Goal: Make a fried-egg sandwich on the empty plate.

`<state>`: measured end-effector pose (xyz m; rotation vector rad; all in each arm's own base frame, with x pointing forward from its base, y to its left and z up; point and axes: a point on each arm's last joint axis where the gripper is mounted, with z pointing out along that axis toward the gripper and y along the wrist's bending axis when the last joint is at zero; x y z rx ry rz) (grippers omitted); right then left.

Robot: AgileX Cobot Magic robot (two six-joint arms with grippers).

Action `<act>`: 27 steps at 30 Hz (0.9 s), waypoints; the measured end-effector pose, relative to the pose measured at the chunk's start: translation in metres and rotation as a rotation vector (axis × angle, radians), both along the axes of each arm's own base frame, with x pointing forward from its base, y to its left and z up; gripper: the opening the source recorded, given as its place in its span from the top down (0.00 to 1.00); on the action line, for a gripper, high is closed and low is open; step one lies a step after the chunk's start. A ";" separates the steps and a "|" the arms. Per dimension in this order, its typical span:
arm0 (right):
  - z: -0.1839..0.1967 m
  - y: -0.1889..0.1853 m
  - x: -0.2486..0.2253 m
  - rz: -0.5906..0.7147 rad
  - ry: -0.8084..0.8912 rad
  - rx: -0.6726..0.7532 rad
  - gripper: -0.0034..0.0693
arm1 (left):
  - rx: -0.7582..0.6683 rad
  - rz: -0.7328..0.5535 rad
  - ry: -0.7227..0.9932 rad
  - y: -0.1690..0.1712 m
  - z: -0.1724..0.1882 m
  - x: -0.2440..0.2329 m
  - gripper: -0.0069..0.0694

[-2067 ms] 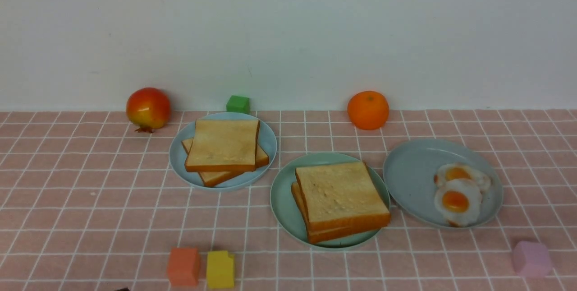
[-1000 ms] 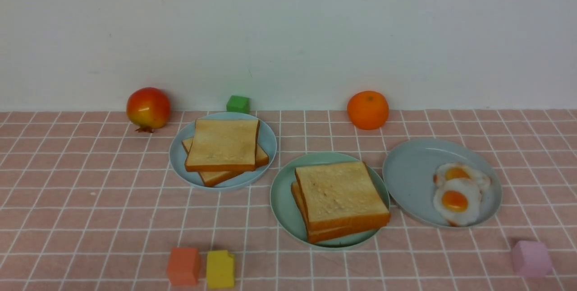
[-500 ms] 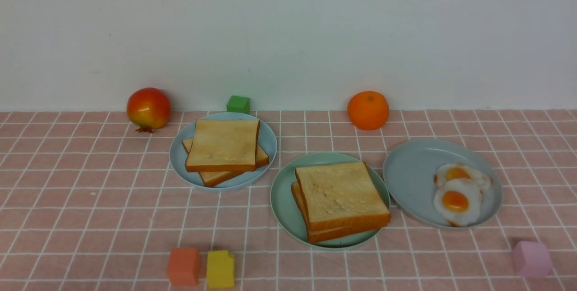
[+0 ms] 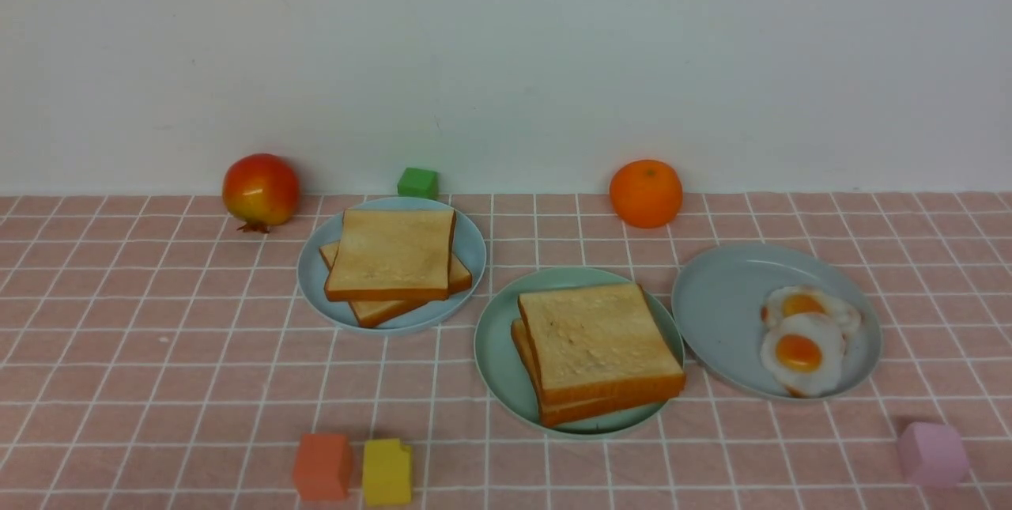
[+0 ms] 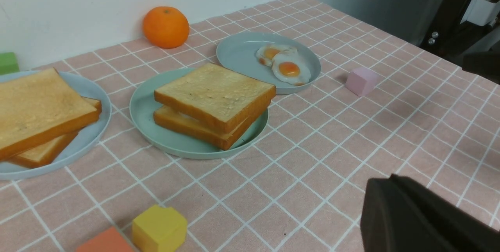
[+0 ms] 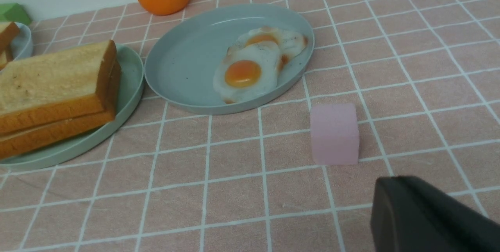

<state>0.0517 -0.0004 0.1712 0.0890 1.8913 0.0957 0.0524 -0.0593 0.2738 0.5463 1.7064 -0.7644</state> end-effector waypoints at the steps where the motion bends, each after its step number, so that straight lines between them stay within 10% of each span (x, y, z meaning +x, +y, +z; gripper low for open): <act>1: 0.000 0.000 0.000 0.000 0.000 0.000 0.94 | 0.000 0.000 0.000 0.000 0.000 0.000 0.89; 15: 0.000 0.000 0.000 0.000 0.000 0.000 0.93 | -0.008 0.026 -0.026 0.002 -0.002 0.002 0.89; 27: 0.000 0.000 0.000 0.000 0.000 0.000 0.92 | -0.069 0.746 0.039 0.053 -0.085 0.002 0.89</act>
